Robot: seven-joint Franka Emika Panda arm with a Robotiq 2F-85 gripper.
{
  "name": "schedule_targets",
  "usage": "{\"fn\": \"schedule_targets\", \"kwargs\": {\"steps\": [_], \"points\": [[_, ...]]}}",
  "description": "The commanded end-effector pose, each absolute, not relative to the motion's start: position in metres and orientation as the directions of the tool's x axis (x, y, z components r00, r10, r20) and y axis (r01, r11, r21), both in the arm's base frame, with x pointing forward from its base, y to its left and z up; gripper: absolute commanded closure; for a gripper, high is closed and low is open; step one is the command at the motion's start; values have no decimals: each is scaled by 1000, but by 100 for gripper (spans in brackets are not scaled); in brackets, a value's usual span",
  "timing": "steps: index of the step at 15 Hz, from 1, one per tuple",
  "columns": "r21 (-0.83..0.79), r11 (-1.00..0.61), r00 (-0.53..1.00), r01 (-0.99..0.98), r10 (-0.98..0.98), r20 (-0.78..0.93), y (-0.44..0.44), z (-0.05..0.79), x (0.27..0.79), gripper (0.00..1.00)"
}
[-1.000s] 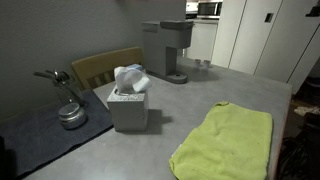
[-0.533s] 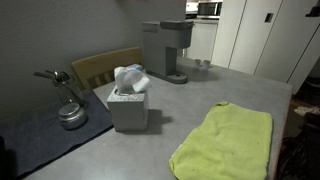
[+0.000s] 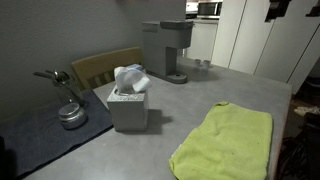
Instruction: Fold the yellow towel from right to left
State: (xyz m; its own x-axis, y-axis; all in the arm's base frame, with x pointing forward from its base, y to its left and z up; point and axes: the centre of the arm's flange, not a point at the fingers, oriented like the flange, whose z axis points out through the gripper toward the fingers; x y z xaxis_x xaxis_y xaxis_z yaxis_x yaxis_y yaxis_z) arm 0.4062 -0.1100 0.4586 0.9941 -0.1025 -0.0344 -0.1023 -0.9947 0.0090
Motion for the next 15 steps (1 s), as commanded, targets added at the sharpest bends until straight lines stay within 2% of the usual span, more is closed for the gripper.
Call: {"fn": "schedule_targets", "kwargs": {"steps": [1,2,3,15], "points": [[-27,-999,998,-24,-22,-60,-96,401,416,0],[-33,-999,997,-13,-11,-78,-90,388,418,0],[-12,-999,997,-48,-47,-61,-95,417,409,0],[-51,-997,986,-55,-47,-157,-92,352,408,0]]}}
